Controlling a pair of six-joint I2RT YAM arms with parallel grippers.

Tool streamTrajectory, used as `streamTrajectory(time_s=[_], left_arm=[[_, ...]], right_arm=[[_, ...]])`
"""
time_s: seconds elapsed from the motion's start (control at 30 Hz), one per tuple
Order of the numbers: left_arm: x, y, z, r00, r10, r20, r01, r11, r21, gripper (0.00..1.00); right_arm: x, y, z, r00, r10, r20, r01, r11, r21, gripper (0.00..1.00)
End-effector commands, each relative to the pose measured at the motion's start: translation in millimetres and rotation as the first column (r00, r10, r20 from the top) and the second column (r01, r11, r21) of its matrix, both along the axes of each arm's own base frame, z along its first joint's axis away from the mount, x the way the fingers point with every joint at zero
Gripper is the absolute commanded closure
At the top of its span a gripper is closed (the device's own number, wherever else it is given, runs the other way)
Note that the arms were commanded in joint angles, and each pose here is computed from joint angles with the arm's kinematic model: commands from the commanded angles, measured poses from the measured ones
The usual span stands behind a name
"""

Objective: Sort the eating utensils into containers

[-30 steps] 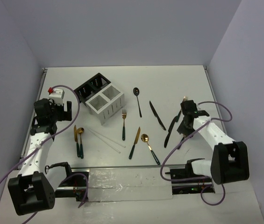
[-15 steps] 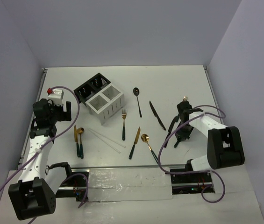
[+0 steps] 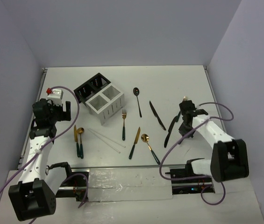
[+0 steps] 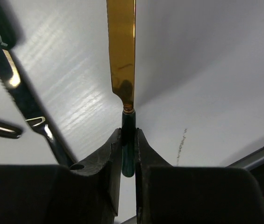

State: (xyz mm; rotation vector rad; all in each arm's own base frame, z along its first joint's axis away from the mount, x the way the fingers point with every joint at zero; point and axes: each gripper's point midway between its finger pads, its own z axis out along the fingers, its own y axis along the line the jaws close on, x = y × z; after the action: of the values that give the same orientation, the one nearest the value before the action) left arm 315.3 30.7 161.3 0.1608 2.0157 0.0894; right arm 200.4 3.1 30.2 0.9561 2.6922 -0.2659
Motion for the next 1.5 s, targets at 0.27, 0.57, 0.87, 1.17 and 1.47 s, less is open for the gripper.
streamTrajectory(time_s=[0.27, 0.57, 0.87, 1.17, 1.47], left_arm=[[8, 7, 0, 0.999, 0.049, 0.023, -0.048, 0.999, -0.012, 0.08], [12, 25, -11, 0.99, 0.141, 0.002, -0.141, 0.99, 0.023, 0.08], [15, 36, -20, 0.981, 0.194, -0.016, -0.193, 0.98, 0.053, 0.09], [18, 40, -29, 0.977, 0.21, -0.046, -0.207, 0.976, 0.064, 0.1], [17, 40, -27, 0.977, 0.209, -0.043, -0.206, 0.976, 0.067, 0.1]], right_arm=[[80, -8, 191, 0.755, 0.039, 0.655, 0.083, 0.985, -0.153, 1.0], [167, 167, 367, 0.048, 0.2, 0.979, -0.228, 0.956, -0.184, 1.0], [243, 351, 378, -0.324, 0.333, 0.885, -0.422, 0.786, -0.451, 1.0], [287, 445, 284, -0.312, 0.424, 0.85, -0.585, 0.619, -0.524, 1.0], [321, 466, 206, -0.208, 0.612, 0.763, -0.614, 0.526, -0.589, 1.0]])
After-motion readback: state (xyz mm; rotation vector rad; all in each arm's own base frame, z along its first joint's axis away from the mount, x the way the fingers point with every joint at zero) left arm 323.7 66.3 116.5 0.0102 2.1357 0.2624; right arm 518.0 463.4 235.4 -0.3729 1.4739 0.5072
